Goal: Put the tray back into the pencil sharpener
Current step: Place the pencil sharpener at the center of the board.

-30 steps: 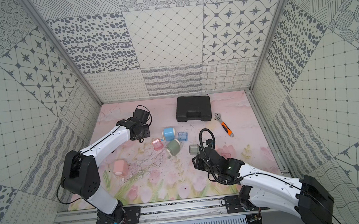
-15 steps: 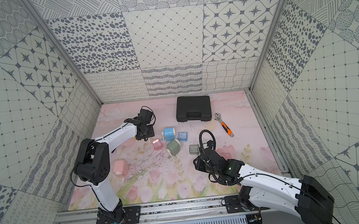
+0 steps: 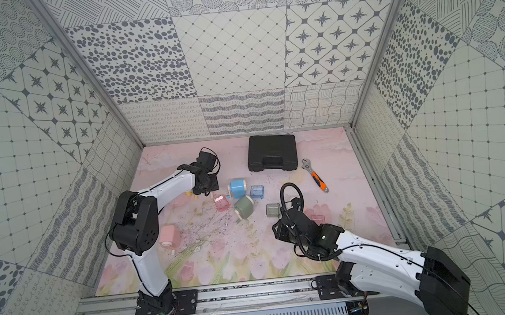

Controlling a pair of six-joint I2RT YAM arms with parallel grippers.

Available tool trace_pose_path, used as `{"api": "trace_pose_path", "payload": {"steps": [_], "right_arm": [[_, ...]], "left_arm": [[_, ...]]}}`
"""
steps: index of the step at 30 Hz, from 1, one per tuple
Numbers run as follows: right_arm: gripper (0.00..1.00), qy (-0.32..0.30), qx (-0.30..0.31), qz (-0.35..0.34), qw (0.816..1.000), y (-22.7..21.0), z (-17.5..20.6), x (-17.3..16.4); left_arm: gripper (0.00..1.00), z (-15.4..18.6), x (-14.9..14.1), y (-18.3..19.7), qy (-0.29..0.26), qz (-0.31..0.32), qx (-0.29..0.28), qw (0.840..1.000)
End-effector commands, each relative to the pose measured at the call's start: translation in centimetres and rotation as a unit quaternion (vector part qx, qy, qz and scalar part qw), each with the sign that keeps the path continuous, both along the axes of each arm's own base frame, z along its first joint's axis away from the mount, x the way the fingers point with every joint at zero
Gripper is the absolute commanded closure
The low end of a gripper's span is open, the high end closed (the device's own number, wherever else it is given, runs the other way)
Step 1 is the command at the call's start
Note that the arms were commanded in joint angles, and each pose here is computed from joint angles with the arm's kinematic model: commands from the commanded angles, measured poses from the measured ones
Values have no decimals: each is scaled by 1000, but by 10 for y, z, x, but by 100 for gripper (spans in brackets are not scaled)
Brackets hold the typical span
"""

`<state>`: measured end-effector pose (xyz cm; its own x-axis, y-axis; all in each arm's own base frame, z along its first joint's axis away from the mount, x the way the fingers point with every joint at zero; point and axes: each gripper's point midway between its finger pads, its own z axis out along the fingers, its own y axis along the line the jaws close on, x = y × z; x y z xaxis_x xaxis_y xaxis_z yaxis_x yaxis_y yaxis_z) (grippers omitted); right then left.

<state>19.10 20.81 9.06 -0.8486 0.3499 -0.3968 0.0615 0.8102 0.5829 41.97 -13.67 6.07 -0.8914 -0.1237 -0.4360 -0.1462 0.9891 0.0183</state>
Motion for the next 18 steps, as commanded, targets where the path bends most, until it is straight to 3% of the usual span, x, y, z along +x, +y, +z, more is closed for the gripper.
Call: {"api": "trace_pose_path", "payload": {"steps": [1,7,14,18], "right_arm": [[54,-10,8,-2,1000,1,7,2],[54,-8,2,2,1000,0,7,1],[54,-17,-26,20,999,1,16,4],[56,-44,-48,46,997,15,40,16]], "left_arm": [[31,6,6,-1,-11,-22,9,1000],[18,27,6,-6,-32,-44,-2,999],[17,87,-15,-18,-103,-80,-53,990],[17,121,-39,-7,-146,-90,-61,983]]}}
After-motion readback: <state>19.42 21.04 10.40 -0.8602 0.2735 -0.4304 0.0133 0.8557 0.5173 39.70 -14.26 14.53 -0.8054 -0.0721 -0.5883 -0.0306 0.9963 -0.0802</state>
